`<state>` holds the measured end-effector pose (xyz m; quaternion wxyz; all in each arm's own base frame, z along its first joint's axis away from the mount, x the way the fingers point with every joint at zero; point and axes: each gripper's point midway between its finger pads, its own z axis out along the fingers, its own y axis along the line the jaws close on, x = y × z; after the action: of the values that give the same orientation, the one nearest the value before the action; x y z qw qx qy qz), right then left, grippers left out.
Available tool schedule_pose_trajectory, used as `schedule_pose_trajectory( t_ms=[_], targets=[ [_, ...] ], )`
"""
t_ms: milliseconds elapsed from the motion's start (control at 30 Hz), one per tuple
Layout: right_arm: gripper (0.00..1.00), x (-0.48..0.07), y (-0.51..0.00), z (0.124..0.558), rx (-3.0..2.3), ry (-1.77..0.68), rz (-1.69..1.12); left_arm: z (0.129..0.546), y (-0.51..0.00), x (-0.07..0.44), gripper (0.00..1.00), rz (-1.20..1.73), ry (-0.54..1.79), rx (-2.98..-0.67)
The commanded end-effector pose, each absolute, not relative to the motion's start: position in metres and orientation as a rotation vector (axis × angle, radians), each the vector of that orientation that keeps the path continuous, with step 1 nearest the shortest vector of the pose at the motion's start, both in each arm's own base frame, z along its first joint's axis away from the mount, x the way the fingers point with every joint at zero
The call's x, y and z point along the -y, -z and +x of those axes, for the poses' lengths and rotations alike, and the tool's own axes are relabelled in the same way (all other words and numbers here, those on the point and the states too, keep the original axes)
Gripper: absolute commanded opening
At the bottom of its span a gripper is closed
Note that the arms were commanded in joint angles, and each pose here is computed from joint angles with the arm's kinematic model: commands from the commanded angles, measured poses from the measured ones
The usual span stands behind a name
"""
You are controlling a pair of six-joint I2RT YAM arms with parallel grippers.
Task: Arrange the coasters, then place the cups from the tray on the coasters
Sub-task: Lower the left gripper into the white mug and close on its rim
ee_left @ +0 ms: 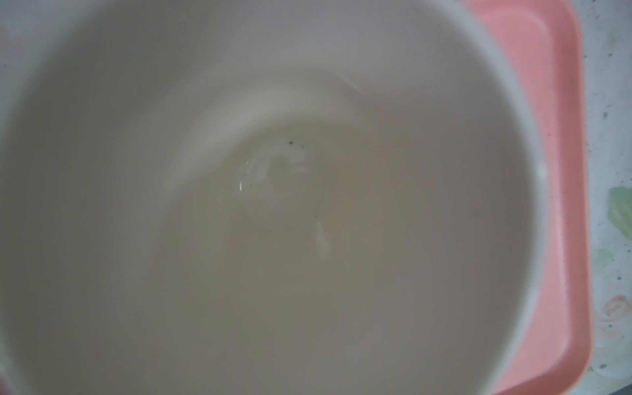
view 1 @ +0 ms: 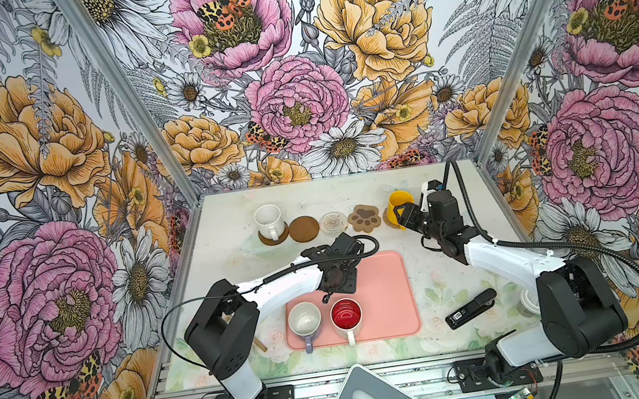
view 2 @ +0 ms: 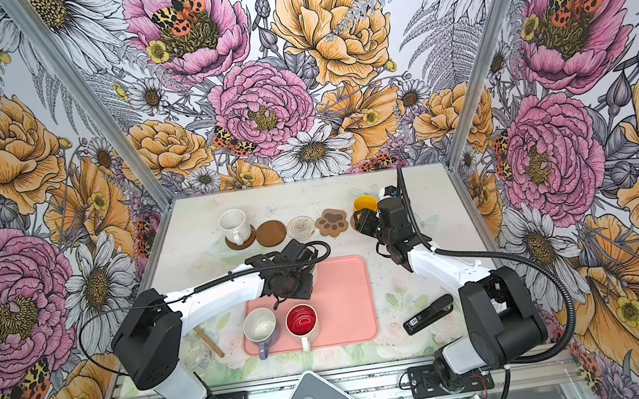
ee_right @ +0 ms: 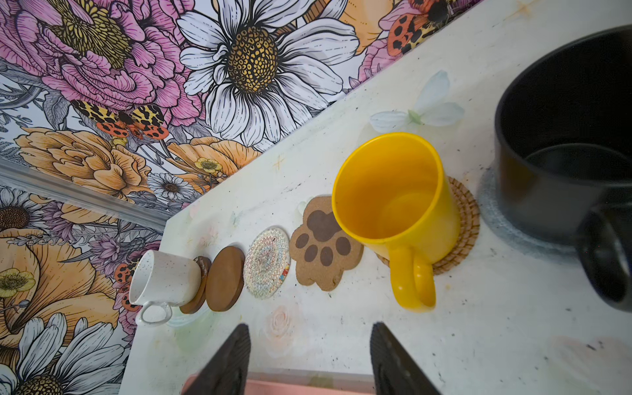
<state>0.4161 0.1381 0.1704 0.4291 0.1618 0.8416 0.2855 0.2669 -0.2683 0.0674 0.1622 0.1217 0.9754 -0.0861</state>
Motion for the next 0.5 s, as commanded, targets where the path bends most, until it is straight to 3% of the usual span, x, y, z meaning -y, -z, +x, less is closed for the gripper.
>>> schedule_pose_trajectory(
  t_ms=[0,333,467],
  targets=[
    [0.59,-0.1381,-0.1689,0.4207,-2.089,-0.729,0.414,0.2799,-0.0737,0.2706,0.43,0.306,0.249,-2.747],
    [0.59,-0.1404,-0.1651,0.4228,-2.097,-0.745,0.417,0.2821,-0.0694,0.2708,0.35,0.298,0.251,-2.752],
    [0.58,-0.1397,-0.1636,0.4230,-2.100,-0.745,0.421,0.2830,-0.0692,0.2705,0.27,0.292,0.252,-2.748]
  ],
)
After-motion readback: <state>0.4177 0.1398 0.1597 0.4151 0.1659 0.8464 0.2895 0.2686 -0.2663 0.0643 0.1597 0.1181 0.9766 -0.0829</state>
